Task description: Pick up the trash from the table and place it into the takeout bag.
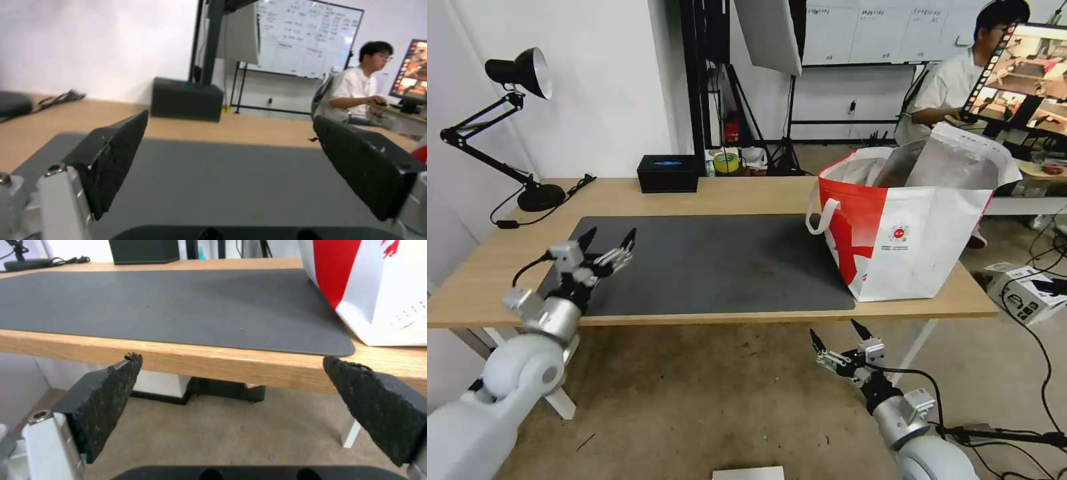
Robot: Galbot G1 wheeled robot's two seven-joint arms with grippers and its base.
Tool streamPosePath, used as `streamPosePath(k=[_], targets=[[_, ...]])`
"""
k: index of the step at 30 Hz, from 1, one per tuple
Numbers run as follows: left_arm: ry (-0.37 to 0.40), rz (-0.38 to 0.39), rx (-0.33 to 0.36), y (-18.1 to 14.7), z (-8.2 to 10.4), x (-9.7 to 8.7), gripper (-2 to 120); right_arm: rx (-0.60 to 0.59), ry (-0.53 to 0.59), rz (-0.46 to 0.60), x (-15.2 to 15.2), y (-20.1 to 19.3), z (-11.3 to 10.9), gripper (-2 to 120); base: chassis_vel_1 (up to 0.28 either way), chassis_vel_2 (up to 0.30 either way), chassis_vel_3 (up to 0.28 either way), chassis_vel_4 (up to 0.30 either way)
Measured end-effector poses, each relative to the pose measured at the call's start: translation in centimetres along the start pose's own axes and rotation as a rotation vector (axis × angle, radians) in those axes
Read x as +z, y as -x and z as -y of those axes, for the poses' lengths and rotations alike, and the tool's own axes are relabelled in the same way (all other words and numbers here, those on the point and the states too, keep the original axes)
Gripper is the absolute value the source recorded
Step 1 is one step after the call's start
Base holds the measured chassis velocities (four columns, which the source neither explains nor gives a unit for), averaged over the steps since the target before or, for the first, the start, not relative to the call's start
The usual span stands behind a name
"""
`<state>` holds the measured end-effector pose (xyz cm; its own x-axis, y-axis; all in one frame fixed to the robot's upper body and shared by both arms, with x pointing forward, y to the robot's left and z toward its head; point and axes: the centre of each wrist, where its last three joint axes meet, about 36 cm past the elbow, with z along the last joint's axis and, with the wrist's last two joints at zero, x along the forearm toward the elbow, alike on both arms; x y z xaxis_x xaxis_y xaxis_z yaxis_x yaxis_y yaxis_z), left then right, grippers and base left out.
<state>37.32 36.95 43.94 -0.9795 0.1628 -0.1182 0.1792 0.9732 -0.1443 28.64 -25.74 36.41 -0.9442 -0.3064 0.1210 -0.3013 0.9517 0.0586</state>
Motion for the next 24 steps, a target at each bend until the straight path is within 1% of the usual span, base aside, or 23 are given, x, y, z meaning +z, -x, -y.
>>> streamPosePath(k=[1, 2, 4, 5, 7, 8, 13, 14, 17, 18, 20, 21, 23, 24], targets=[[0.000, 0.001, -0.007, -1.1, -0.3, 0.8, 100, 0.000, 0.000, 0.000, 0.0, 0.0, 0.0, 100, 0.000, 0.000, 0.000, 0.000], [0.000, 0.001, -0.007, -1.1, -0.3, 0.8, 100, 0.000, 0.000, 0.000, 0.0, 0.0, 0.0, 100, 0.000, 0.000, 0.000, 0.000], [-0.003, 0.002, -0.027, -3.2, -0.7, 2.5, 100, 0.000, 0.000, 0.000, 0.0, 0.0, 0.0, 100, 0.000, 0.000, 0.000, 0.000], [-0.003, 0.002, -0.027, -3.2, -0.7, 2.5, 100, 0.000, 0.000, 0.000, 0.0, 0.0, 0.0, 100, 0.000, 0.000, 0.000, 0.000], [0.011, 0.005, -0.047, -5.1, -1.1, 3.8, 100, 0.000, 0.000, 0.000, 0.0, 0.0, 0.0, 100, 0.000, 0.000, 0.000, 0.000], [0.011, 0.005, -0.047, -5.1, -1.1, 3.8, 100, 0.000, 0.000, 0.000, 0.0, 0.0, 0.0, 100, 0.000, 0.000, 0.000, 0.000], [0.021, 0.005, -0.075, -7.3, -1.2, 5.2, 100, 0.000, 0.000, 0.000, 0.0, 0.0, 0.0, 100, 0.000, 0.000, 0.000, 0.000], [0.021, 0.005, -0.075, -7.3, -1.2, 5.2, 100, 0.000, 0.000, 0.000, 0.0, 0.0, 0.0, 100, 0.000, 0.000, 0.000, 0.000], [0.027, 0.000, -0.089, -8.5, -1.1, 6.3, 100, 0.000, 0.000, 0.000, 0.0, 0.0, 0.0, 100, 0.000, 0.000, 0.000, 0.000], [0.027, 0.000, -0.089, -8.5, -1.1, 6.3, 100, 0.000, 0.000, 0.000, 0.0, 0.0, 0.0, 100, 0.000, 0.000, 0.000, 0.000], [0.029, 0.002, -0.099, -9.3, -0.9, 7.1, 100, 0.000, 0.000, 0.000, 0.0, 0.0, 0.0, 100, 0.000, 0.000, 0.000, 0.000], [0.029, 0.002, -0.099, -9.3, -0.9, 7.1, 100, 0.000, 0.000, 0.000, 0.0, 0.0, 0.0, 100, 0.000, 0.000, 0.000, 0.000], [0.034, -0.002, -0.111, -10.0, -0.8, 7.9, 100, 0.000, 0.000, 0.000, 0.0, 0.0, 0.0, 100, 0.000, 0.000, 0.000, 0.000], [0.034, -0.002, -0.111, -10.0, -0.8, 7.9, 100, 0.000, 0.000, 0.000, 0.0, 0.0, 0.0, 100, 0.000, 0.000, 0.000, 0.000]])
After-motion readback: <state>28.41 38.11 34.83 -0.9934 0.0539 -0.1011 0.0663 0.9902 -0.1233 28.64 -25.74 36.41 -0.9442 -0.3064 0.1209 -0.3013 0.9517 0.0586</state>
